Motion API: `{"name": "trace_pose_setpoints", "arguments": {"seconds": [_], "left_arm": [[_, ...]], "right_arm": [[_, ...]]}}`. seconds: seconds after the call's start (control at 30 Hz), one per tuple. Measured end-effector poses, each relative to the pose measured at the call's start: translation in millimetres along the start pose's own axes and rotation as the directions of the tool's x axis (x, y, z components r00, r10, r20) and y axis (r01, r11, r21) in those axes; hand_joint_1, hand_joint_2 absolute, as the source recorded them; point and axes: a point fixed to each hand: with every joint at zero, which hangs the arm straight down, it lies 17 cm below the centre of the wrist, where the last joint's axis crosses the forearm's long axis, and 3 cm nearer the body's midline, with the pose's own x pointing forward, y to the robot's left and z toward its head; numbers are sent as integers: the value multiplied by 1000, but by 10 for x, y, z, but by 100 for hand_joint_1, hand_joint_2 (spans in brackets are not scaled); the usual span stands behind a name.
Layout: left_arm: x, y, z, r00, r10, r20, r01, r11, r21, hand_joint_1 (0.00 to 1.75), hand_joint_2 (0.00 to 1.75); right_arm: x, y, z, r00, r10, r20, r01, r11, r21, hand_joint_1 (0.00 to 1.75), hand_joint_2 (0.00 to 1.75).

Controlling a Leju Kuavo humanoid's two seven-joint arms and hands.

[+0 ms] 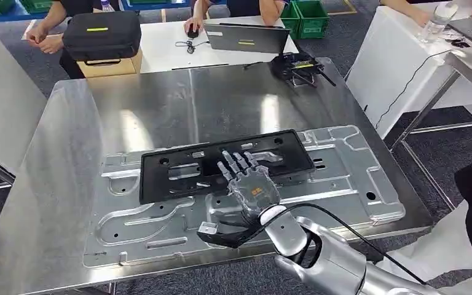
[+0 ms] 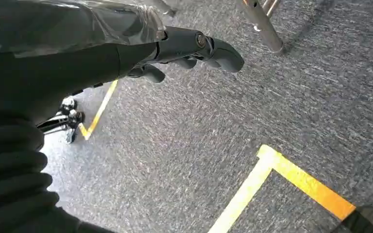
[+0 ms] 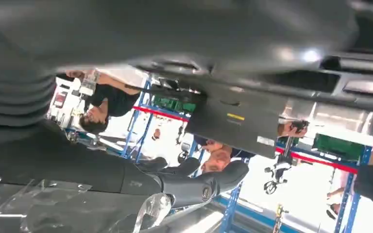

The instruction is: Take the parts from the cabinet and place them on the table.

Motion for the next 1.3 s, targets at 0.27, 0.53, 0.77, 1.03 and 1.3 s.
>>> {"name": "trace_pose_setpoints", "arguments": {"seconds": [0.27,0.53,0.77,1.03,1.3], "left_arm": [[-9,-13,1,1000,14,-4,-14,1000,-8,0,0],[-28,-16,-3,1000,16,-5,-16,1000,-14,0,0],[4,8,-9,1000,17,0,-17,1000,-11,0,0],[20,26,-13,1000,17,3,-17,1000,-9,0,0],[48,28,-12,1000,16,9,-16,1000,-10,0,0]], "right_arm": [[-3,-35,-16,1000,-1,3,1,1000,-9,0,0],[11,-51,-22,1000,-2,10,2,1000,-12,0,0],[6,-81,-36,1000,-1,11,1,1000,-18,0,0],[-3,-79,-35,1000,0,10,0,1000,-17,0,0],[-21,-115,-55,1000,4,9,-4,1000,-25,0,0]]}}
